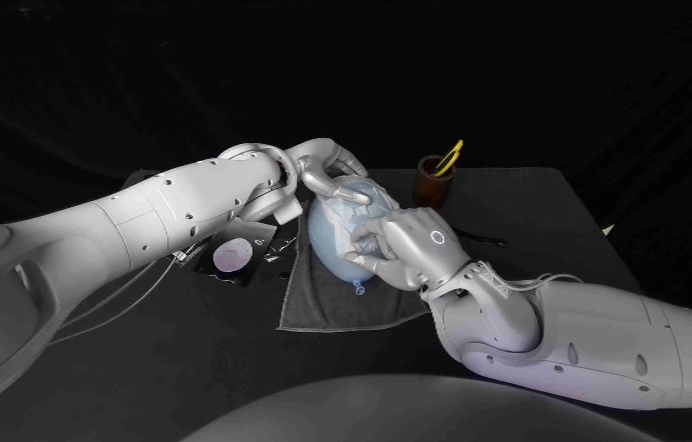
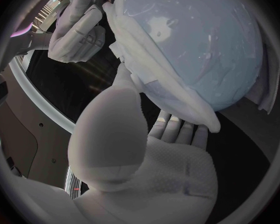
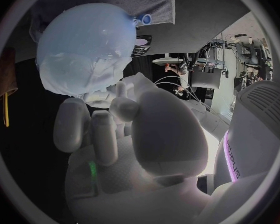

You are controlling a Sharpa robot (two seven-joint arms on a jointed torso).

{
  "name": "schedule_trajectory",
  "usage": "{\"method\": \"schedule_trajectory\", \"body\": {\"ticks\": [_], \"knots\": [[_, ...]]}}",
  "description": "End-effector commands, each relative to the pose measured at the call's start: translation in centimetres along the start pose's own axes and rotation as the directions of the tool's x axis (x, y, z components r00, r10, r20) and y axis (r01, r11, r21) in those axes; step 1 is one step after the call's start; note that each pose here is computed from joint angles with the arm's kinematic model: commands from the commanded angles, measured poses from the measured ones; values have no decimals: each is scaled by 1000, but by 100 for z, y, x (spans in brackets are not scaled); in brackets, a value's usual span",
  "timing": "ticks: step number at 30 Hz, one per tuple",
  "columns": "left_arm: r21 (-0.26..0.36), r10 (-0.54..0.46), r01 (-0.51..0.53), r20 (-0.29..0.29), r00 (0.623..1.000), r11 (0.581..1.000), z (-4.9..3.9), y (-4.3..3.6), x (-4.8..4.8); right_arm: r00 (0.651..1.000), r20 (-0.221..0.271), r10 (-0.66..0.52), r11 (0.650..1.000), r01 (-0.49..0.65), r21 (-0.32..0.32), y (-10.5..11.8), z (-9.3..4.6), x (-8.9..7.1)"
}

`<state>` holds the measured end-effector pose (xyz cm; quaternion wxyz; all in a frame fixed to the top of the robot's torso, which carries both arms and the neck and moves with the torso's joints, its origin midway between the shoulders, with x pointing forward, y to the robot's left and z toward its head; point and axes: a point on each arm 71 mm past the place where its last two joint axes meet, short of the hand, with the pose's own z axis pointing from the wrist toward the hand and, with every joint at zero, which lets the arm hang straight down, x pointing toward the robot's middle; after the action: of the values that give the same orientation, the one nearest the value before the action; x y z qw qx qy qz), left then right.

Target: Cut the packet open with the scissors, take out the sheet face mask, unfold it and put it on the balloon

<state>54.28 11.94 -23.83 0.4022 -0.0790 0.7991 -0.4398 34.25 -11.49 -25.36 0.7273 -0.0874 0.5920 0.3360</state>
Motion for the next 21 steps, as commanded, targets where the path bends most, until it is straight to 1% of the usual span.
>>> {"method": "schedule_trajectory", "body": {"ticks": [1, 14, 21], "knots": [[-3, 0, -1, -10, 1000, 1000, 13, -8, 9, 1000, 25, -17, 1000, 17, -13, -5, 12, -8], [-7, -5, 5, -10, 1000, 1000, 41, -11, 13, 999, 13, -47, 999, 47, -4, -63, 75, 49], [-10, -13, 12, -12, 1000, 1000, 63, -13, 17, 998, -3, -64, 998, 64, 0, -73, 116, 93]]}}
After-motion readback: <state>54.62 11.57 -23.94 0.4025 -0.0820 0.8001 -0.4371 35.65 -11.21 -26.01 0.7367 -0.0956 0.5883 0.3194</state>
